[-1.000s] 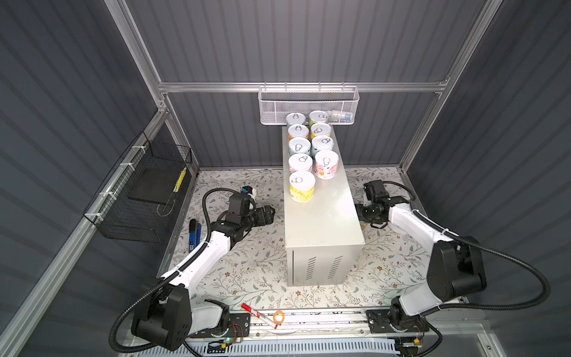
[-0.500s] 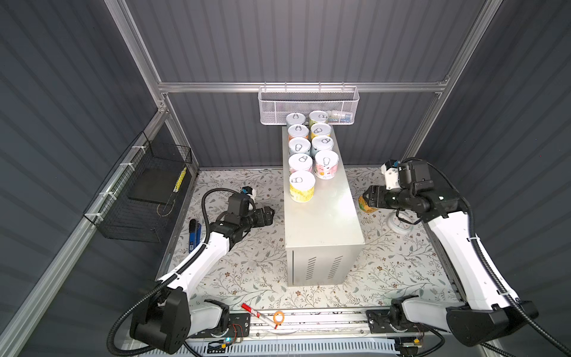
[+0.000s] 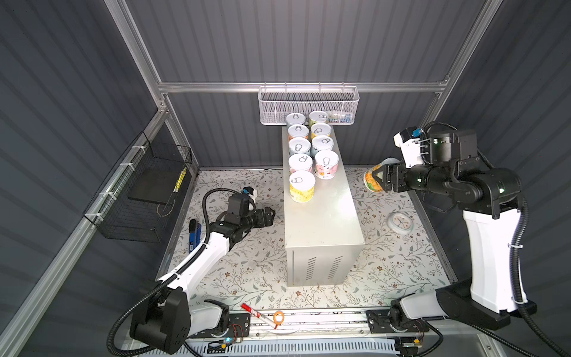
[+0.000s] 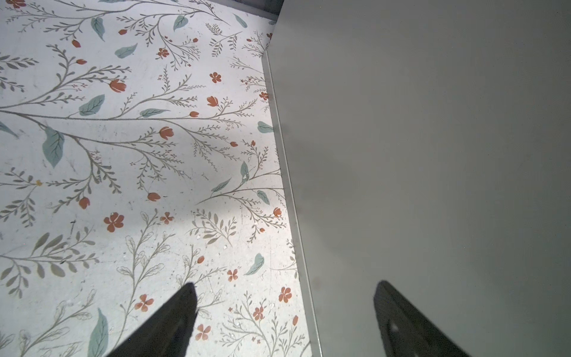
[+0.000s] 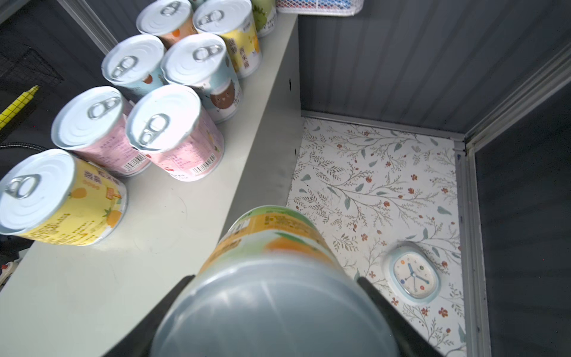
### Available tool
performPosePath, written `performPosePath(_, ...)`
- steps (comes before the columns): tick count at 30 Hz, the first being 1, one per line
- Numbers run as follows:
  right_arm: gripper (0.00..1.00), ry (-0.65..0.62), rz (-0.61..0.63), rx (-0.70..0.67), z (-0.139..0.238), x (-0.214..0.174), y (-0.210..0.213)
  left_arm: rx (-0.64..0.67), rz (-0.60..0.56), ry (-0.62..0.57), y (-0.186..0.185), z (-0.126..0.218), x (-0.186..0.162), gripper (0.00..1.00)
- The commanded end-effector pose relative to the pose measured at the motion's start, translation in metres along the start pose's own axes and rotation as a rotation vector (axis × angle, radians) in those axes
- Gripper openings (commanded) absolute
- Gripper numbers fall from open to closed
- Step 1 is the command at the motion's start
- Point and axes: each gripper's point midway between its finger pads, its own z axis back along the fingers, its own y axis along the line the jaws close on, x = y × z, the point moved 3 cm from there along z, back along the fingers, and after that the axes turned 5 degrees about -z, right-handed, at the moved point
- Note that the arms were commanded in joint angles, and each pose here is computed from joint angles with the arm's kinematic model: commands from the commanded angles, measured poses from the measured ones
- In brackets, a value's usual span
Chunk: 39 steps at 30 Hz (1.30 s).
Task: Place and organize the canned foods onto the counter
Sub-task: 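Lift the orange-labelled can with the right gripper over the cabinet top, then lower the can onto the cabinet top beside the yellow-labelled can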
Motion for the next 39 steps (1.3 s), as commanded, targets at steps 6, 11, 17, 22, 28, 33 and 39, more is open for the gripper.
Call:
performPosePath(6,0.00,-0.083,0.114,0.124,-0.001,0.020,0.046,-0.038,-0.022,-0.017,-0.009,0.008,0.012,0.90)
performPosePath(11,0.00,-0.056,0.160,0.165,-0.014,0.020,0.069,-0.034,-0.022,-0.013,-0.008,0.008,0.011,0.90)
performPosePath(17,0.00,-0.018,0.200,0.183,-0.025,0.016,0.086,-0.037,-0.019,-0.010,-0.007,0.006,0.009,0.90)
performPosePath(22,0.00,-0.005,0.226,0.186,-0.026,0.013,0.095,-0.034,-0.025,-0.011,-0.007,0.007,0.009,0.90)
performPosePath(28,0.00,0.036,0.237,0.170,-0.032,0.006,0.096,-0.031,-0.029,-0.010,-0.006,0.005,0.006,0.90)
performPosePath(33,0.00,0.068,0.237,0.165,-0.040,0.001,0.097,-0.037,-0.026,0.006,-0.005,0.002,0.001,0.90)
performPosePath(39,0.00,0.102,0.238,0.148,-0.051,-0.003,0.097,-0.029,-0.030,0.004,-0.003,0.001,0.000,0.90)
